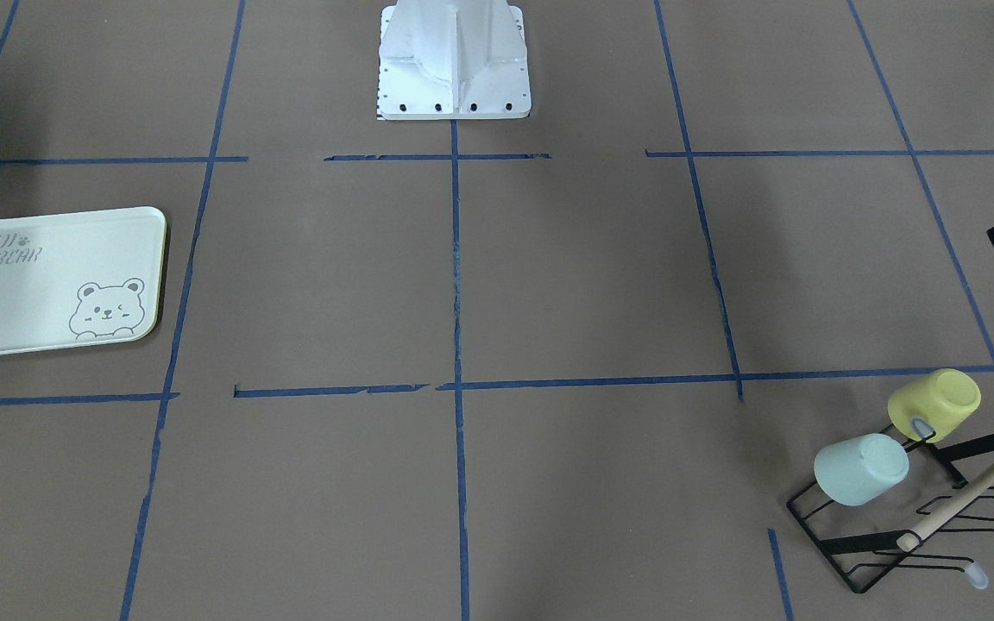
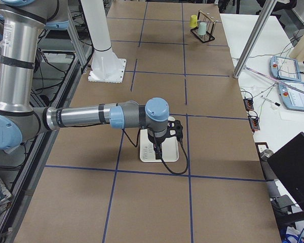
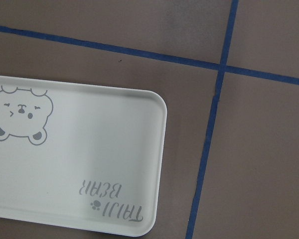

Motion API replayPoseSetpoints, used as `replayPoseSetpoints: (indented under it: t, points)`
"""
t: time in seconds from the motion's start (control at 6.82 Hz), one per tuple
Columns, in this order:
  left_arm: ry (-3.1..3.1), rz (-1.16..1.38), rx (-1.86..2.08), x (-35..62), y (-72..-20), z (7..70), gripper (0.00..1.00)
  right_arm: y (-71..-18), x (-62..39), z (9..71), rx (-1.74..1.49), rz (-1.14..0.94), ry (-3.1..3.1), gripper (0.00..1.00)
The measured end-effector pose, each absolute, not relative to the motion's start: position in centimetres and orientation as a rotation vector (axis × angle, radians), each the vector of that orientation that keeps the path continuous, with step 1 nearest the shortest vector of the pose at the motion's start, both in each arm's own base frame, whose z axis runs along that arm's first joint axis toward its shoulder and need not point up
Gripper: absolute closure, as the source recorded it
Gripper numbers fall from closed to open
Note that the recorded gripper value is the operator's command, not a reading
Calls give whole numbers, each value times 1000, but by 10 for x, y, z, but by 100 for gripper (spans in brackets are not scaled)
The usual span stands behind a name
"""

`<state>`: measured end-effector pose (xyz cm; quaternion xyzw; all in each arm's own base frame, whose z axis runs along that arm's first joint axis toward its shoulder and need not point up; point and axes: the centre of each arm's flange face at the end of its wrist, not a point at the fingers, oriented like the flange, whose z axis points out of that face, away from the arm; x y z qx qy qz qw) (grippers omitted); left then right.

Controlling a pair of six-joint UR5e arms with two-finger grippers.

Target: Left arm grabs green cup and hands to right arm on tray

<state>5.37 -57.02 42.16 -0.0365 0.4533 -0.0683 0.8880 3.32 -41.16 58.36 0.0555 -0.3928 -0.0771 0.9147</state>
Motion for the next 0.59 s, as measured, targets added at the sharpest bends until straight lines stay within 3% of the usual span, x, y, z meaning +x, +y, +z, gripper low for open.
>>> replayPoseSetpoints:
  t: [0.29, 0.59]
  points:
    - [893, -260, -139, 125, -611, 370, 0, -412, 31, 581, 120, -164, -836, 0]
    - [834, -365, -98, 171, -668, 374, 0, -411, 29, 579, 122, -168, -857, 0]
